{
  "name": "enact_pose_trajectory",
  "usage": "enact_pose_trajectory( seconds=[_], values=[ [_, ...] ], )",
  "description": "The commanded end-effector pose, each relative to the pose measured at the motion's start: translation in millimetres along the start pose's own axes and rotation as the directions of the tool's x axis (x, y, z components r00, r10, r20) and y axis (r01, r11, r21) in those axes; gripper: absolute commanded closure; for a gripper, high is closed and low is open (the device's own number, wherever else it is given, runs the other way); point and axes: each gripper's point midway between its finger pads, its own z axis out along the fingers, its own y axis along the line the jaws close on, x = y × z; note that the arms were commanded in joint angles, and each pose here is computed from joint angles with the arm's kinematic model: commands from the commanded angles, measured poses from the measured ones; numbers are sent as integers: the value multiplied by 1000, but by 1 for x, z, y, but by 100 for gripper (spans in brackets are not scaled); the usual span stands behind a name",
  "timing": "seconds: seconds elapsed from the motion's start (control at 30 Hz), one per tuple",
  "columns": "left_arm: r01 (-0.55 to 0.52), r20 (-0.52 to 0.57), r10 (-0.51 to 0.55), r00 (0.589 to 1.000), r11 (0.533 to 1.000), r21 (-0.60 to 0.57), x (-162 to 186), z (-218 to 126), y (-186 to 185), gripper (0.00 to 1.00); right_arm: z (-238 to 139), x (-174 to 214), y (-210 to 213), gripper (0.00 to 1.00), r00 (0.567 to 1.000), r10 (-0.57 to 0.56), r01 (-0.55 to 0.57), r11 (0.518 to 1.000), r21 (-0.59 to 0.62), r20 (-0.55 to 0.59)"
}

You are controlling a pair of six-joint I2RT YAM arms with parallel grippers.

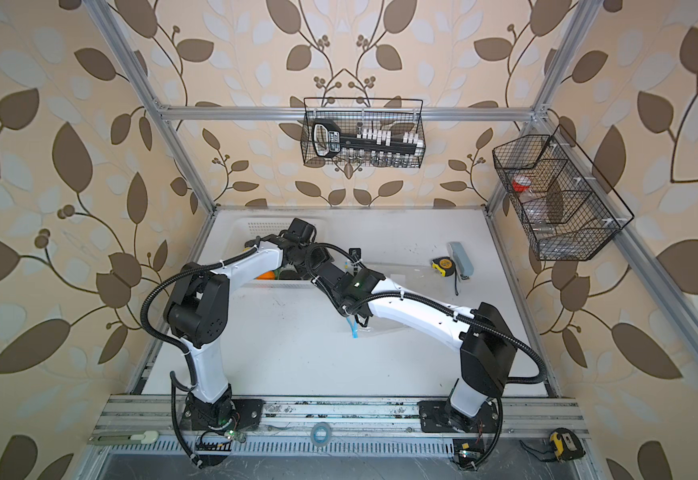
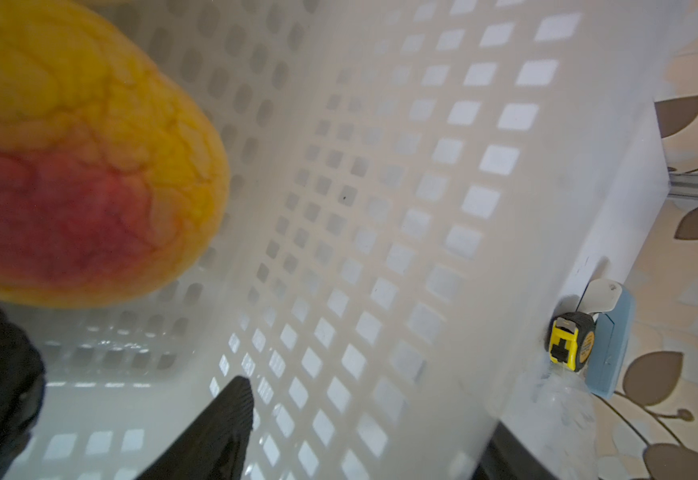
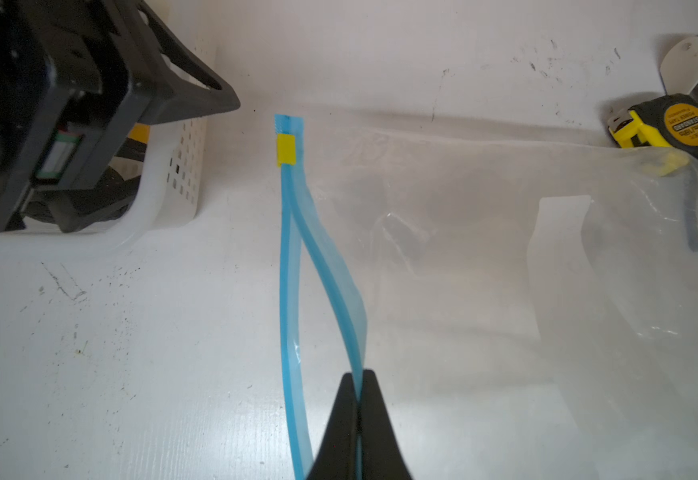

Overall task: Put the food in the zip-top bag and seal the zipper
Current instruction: 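Lower the left gripper into the basket while the right holds the zipper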

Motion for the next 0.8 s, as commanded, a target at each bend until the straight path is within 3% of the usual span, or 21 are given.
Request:
enact_pose_trajectory(
  seconds=[0.0, 0.23, 0.57, 0.77],
  values=[
    [29, 53, -32, 998, 998, 59, -4, -17, -23, 28, -5, 1, -6, 100, 1000, 9, -9, 1000, 9, 11],
    [-9, 62, 6, 998, 998, 55, -2, -20, -35, 28, -7, 0, -7, 100, 1000, 12, -13, 1000, 6, 14],
    [-207, 179, 216, 960, 976, -72, -18, -88, -28, 24, -13, -4, -7, 100, 1000, 20, -20, 1000, -16, 23],
    [-215, 180, 241, 954, 965, -152, -35, -99, -2, 22, -16, -6, -4, 100, 999, 30, -29, 999, -46, 30]
  ],
)
